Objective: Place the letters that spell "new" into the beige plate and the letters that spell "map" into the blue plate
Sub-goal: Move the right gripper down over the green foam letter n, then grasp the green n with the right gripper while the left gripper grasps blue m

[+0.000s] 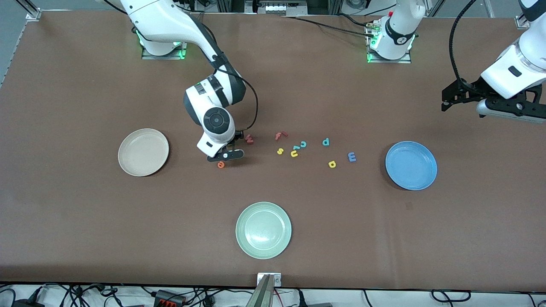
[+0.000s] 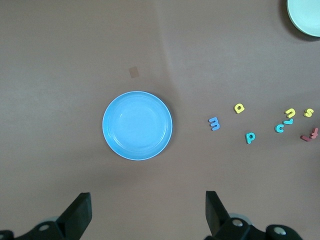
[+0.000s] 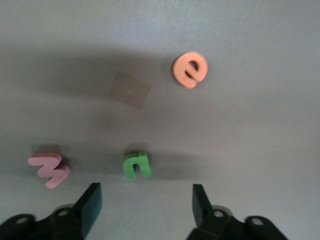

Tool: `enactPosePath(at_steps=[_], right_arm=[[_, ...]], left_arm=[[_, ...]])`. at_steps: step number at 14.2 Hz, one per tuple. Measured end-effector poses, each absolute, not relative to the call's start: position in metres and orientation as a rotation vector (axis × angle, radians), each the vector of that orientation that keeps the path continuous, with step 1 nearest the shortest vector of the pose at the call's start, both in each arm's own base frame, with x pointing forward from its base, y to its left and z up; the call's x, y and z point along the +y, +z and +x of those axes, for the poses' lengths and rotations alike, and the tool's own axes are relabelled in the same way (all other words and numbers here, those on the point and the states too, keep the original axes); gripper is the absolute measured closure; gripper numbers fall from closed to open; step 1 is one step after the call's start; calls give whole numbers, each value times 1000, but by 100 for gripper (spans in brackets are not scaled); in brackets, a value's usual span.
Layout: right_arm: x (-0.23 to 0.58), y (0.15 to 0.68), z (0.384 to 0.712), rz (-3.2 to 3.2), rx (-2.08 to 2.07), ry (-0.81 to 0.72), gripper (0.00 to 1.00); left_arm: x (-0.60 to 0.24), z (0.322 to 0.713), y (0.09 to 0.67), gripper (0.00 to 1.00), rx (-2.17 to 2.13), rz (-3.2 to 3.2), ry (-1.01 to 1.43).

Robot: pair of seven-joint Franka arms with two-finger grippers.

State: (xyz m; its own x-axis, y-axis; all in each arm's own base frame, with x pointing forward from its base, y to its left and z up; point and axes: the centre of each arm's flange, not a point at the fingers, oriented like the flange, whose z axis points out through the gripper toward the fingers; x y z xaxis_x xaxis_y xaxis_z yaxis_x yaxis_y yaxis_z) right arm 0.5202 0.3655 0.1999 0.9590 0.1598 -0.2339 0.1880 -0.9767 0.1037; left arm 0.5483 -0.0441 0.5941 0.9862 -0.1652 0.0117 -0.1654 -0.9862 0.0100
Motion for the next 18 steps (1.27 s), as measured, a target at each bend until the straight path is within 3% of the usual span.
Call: enactPosePath(at_steps=[9, 13, 18], right_arm=[[369, 180, 522, 3002, 261, -297, 27], [369, 179, 521, 3003, 261, -294, 36], [369, 174, 521, 3002, 259, -297, 44]], left_arm=[[-45, 548, 594, 0, -261, 3120, 17], [-48, 545, 590, 0, -272, 3118, -42], [-102, 559, 523, 0, -292, 3105, -259]])
